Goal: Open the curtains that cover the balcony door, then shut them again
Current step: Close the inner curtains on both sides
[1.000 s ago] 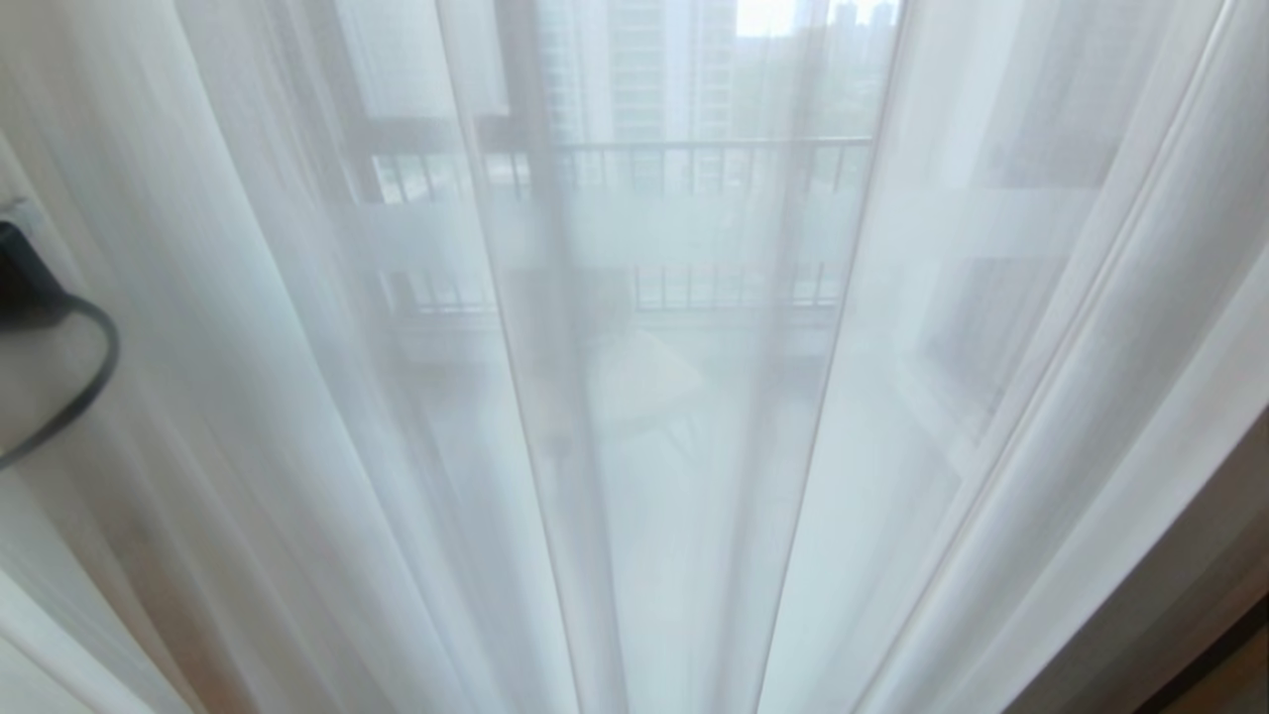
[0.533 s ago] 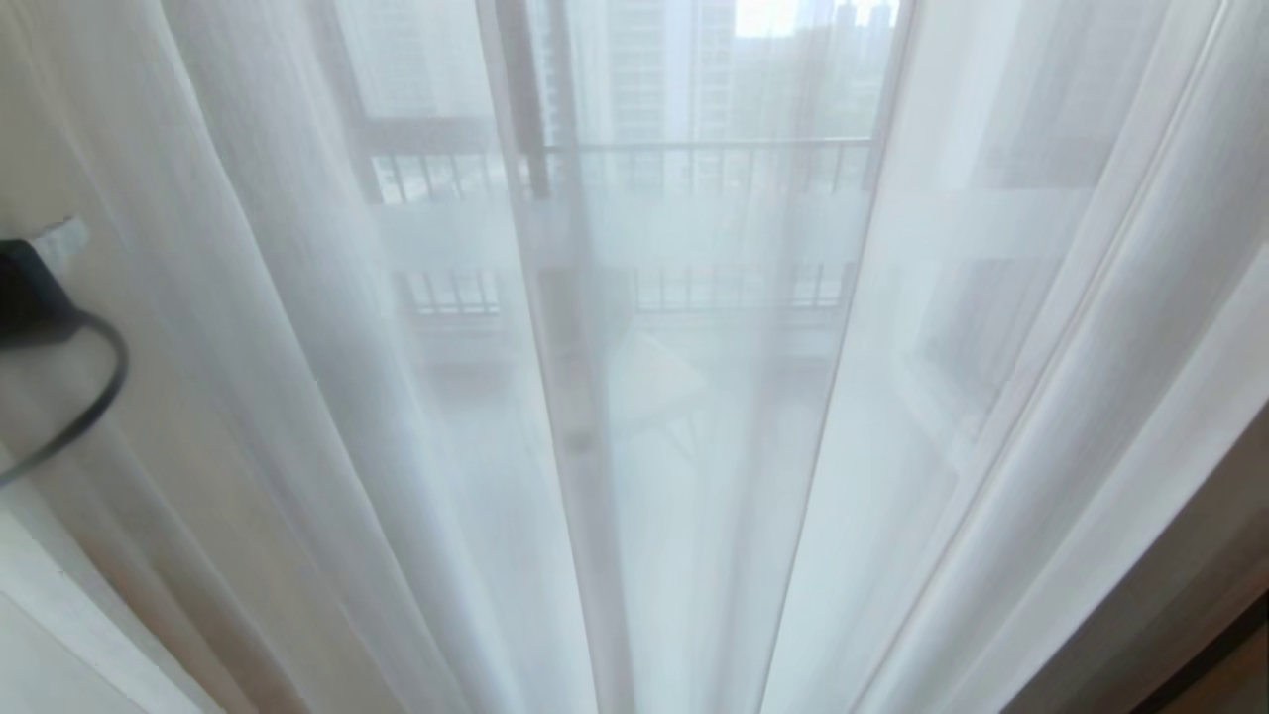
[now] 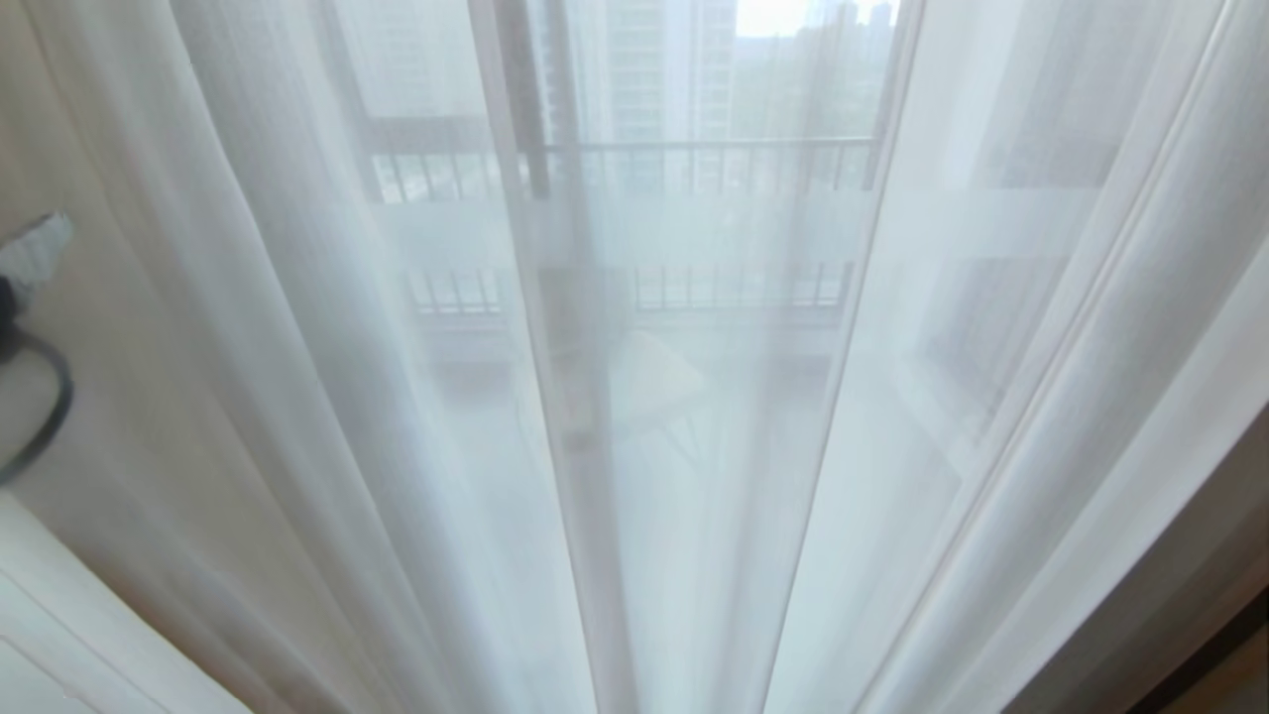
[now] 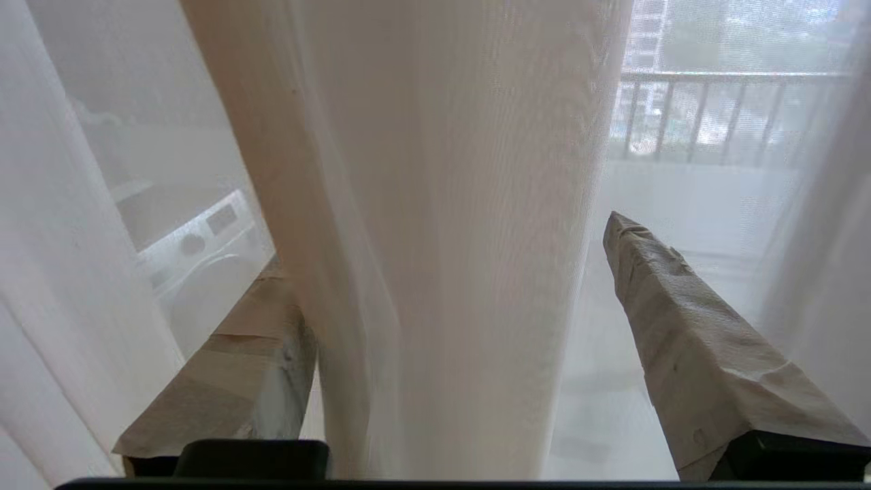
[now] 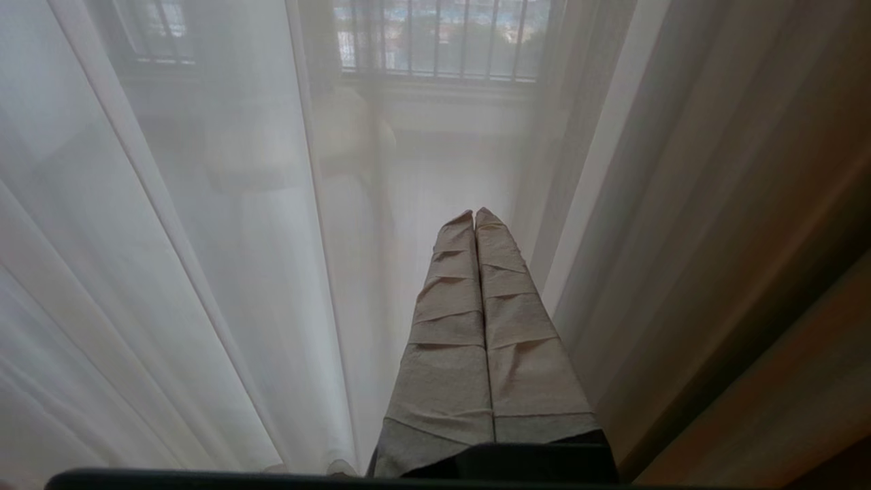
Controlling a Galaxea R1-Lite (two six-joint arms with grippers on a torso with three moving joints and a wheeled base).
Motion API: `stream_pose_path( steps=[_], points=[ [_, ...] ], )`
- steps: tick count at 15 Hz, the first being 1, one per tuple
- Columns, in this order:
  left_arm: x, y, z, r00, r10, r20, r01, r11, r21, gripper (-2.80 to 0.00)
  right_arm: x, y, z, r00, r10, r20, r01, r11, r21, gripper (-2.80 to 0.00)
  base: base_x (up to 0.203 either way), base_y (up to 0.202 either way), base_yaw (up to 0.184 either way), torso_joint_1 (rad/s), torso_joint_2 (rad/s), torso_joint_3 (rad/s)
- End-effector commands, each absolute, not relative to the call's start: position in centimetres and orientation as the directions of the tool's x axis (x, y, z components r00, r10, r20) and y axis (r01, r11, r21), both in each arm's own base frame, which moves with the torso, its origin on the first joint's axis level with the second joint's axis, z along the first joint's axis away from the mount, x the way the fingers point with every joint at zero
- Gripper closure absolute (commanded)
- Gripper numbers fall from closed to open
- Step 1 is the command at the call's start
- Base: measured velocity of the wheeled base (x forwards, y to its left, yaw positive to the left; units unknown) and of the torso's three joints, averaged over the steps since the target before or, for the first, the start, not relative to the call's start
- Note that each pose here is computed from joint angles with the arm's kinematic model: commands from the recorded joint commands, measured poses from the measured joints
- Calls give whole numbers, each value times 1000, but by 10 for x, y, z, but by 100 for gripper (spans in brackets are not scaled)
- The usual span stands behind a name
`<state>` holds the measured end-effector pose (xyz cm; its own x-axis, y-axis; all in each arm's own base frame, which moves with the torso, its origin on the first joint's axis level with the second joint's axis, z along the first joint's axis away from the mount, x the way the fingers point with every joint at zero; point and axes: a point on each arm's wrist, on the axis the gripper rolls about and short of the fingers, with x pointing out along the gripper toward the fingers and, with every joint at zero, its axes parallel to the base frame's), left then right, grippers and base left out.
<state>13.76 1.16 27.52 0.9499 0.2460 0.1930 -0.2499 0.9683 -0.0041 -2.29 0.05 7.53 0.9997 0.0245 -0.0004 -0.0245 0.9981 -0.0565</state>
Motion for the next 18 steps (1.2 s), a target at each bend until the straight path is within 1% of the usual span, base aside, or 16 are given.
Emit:
stream_pose_path(
  steps=[1, 5, 11, 18],
  points=[
    [112, 10, 277, 937, 249, 247, -253, 967, -16, -280, -23, 0, 75, 1000, 25, -2, -25, 998, -57, 0, 0, 0, 0, 0, 0, 0],
    [75, 9, 273, 938, 249, 243, -253, 967, -15, -280, -23, 0, 75, 1000, 25, -2, -25, 998, -57, 0, 0, 0, 0, 0, 0, 0],
    [17, 5, 257, 943, 250, 219, -254, 967, -13, -280, -23, 0, 75, 1000, 25, -2, -25, 998, -57, 0, 0, 0, 0, 0, 0, 0],
    [-16, 4, 247, 930, 266, 253, -269, 963, -25, -280, -23, 0, 75, 1000, 26, -2, -26, 998, -57, 0, 0, 0, 0, 0, 0, 0]
  ],
)
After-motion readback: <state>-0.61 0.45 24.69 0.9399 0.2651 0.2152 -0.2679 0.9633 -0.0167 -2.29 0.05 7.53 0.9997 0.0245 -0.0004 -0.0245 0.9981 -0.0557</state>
